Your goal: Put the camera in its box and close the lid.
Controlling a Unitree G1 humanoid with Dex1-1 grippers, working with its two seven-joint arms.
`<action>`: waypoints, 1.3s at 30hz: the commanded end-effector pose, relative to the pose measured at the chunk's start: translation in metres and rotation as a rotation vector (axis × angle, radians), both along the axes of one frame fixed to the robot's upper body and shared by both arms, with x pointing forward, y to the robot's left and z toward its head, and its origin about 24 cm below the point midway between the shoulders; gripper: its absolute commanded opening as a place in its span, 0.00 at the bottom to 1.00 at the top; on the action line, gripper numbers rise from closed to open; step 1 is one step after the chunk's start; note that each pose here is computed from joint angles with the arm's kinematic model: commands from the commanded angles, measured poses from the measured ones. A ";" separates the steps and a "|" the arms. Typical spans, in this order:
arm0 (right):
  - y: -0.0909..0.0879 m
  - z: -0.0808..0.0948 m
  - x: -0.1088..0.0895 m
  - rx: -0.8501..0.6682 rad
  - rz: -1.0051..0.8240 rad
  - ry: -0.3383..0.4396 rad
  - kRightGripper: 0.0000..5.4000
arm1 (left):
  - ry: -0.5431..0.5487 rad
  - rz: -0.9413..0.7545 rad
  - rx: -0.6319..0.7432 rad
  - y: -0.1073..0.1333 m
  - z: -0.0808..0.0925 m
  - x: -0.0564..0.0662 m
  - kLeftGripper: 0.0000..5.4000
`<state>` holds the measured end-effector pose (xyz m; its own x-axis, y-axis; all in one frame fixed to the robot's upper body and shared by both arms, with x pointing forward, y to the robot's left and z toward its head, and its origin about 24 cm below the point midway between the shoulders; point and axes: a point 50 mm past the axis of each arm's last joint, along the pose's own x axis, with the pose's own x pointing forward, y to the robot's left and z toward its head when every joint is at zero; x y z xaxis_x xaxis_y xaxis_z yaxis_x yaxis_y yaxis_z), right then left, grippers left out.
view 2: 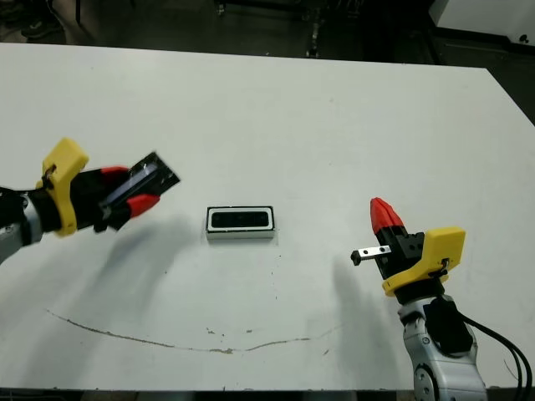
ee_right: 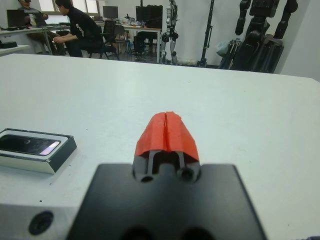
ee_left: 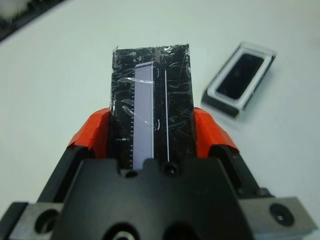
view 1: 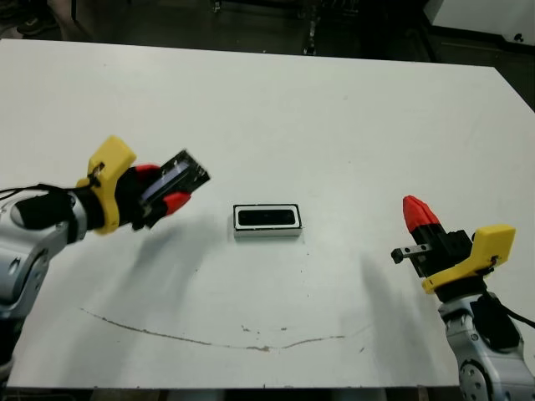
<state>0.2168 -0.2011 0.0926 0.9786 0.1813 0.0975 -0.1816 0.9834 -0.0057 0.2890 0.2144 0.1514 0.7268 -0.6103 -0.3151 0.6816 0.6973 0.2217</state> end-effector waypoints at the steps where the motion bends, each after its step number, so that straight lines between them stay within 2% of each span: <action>1: -0.004 -0.001 0.000 -0.006 -0.011 0.005 0.00 | 0.018 -0.046 -0.033 -0.006 -0.007 0.008 0.59; 15: -0.002 0.000 0.000 -0.013 -0.003 0.010 0.00 | 0.112 -0.302 0.084 -0.030 -0.034 0.034 0.59; 28: -0.001 -0.002 -0.001 -0.018 -0.007 0.011 0.00 | 0.217 -0.448 0.103 -0.038 -0.044 0.040 0.59; 39: -0.003 -0.003 -0.001 -0.012 -0.007 0.018 0.00 | 0.392 -0.560 0.085 -0.044 -0.046 0.042 0.59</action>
